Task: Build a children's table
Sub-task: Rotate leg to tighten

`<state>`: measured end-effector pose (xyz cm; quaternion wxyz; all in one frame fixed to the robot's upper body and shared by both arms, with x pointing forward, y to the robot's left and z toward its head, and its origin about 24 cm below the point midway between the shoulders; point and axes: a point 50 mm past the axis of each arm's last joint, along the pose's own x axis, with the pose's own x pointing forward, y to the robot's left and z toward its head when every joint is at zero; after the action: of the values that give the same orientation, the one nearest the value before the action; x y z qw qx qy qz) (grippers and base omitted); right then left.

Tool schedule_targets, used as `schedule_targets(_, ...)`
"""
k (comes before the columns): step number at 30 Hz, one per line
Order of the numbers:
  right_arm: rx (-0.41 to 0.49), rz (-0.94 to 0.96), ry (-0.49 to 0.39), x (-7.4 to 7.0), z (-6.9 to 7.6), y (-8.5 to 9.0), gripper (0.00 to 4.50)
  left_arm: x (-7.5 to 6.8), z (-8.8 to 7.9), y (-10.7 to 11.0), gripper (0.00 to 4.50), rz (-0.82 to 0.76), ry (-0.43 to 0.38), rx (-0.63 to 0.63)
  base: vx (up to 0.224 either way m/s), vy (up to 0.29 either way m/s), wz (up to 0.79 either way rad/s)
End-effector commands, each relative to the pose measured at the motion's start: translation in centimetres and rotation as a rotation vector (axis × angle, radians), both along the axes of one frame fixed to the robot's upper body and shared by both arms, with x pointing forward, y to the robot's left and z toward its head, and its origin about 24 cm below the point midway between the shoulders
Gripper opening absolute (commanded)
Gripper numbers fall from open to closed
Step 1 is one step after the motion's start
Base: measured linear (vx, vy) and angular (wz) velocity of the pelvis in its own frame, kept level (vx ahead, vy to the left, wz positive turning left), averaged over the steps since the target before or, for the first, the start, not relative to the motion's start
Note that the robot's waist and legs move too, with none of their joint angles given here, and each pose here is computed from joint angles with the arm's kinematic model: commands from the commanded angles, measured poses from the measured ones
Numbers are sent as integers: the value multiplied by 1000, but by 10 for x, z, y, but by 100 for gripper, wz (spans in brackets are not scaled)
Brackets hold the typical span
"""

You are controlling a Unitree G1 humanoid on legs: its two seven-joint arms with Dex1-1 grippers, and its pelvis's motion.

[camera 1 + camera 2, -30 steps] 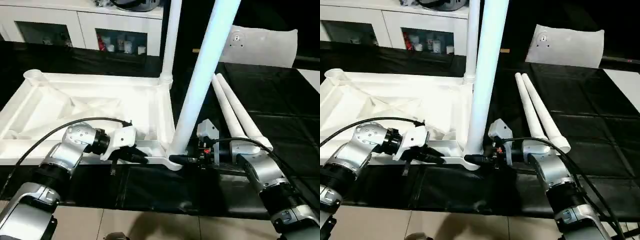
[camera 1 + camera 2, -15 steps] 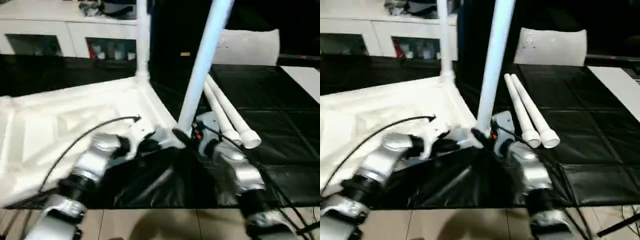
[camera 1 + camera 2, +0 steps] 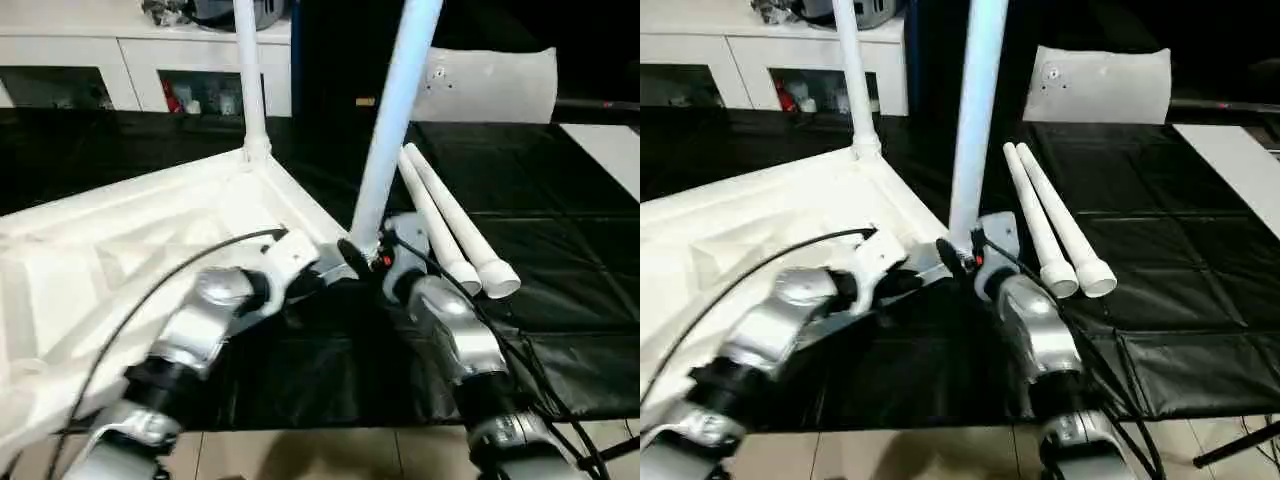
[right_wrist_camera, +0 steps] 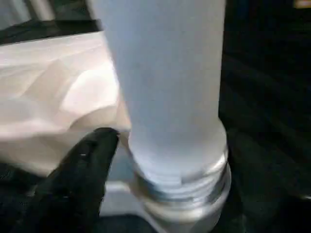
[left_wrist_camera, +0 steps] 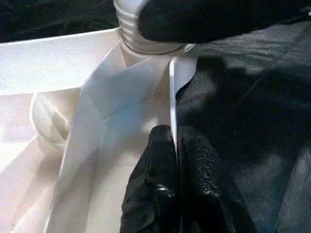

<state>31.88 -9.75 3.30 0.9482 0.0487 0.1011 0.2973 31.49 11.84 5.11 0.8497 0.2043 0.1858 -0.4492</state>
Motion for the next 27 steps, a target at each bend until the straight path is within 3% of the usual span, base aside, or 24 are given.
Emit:
schedule_targets(1,4,123,-16,-10,0,-1,409,-3,-5,15,0,-15,9,28,0,0,0)
schedule_targets(4,-13,206,-55,-16,5,-16,444,-4,-5,27,0,-63,14,42,0,0,0)
schedule_targets(11,-88,399,-92,-21,17,-36,444,-12,-6,43,0,-265,56,100,0,0,0)
schedule_targets(13,-130,470,-77,-22,17,-39,444,-15,-7,50,0,-328,103,134,0,0,0)
schedule_targets(21,-224,645,-73,-22,18,-36,444,-26,-5,53,0,-548,183,144,0,0,0)
schedule_targets(27,-247,751,-78,-23,19,-30,444,-31,-6,50,0,-659,214,184,0,0,0)
